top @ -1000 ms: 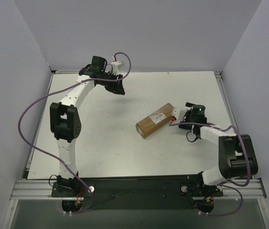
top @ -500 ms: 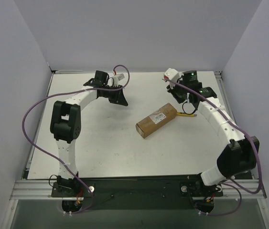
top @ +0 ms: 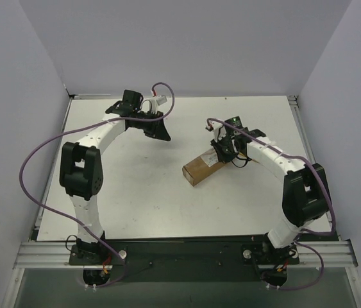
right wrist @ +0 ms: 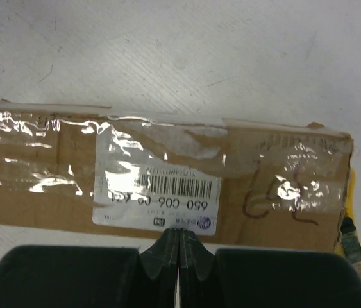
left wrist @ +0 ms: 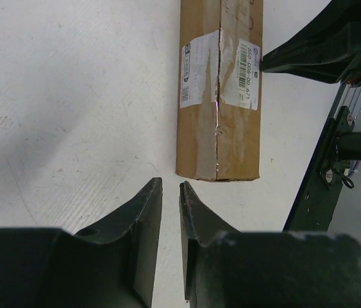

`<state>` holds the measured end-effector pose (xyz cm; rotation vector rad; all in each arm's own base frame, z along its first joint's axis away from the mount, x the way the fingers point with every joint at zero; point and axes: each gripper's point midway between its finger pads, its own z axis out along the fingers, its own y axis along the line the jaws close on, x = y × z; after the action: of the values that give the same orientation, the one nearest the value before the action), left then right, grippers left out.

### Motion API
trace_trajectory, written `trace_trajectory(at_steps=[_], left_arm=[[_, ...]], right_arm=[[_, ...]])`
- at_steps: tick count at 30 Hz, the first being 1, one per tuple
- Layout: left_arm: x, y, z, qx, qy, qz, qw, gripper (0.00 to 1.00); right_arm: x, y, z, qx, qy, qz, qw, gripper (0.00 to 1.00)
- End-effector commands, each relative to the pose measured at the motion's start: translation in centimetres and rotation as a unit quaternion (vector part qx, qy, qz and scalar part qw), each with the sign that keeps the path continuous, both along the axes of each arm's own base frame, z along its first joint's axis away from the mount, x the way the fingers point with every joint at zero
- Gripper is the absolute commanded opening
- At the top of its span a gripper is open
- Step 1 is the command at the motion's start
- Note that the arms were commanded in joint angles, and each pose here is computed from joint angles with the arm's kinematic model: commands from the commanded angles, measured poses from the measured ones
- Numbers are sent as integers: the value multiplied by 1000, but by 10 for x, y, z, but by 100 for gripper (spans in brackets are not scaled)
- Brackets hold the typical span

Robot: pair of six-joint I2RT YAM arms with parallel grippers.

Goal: Unpack the express box

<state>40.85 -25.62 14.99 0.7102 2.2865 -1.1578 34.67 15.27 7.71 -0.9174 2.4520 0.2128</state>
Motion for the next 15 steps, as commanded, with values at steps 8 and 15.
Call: trace_trajectory(at_steps=[8, 15], left_arm=[[-28, -8, 8, 12, -32, -28, 999, 31], [-42, -13, -7, 34, -27, -48, 998, 32]], right_arm=[[-90, -50, -34, -40, 46, -36, 997, 0], [-67, -42, 8, 37, 5, -88, 995, 1]])
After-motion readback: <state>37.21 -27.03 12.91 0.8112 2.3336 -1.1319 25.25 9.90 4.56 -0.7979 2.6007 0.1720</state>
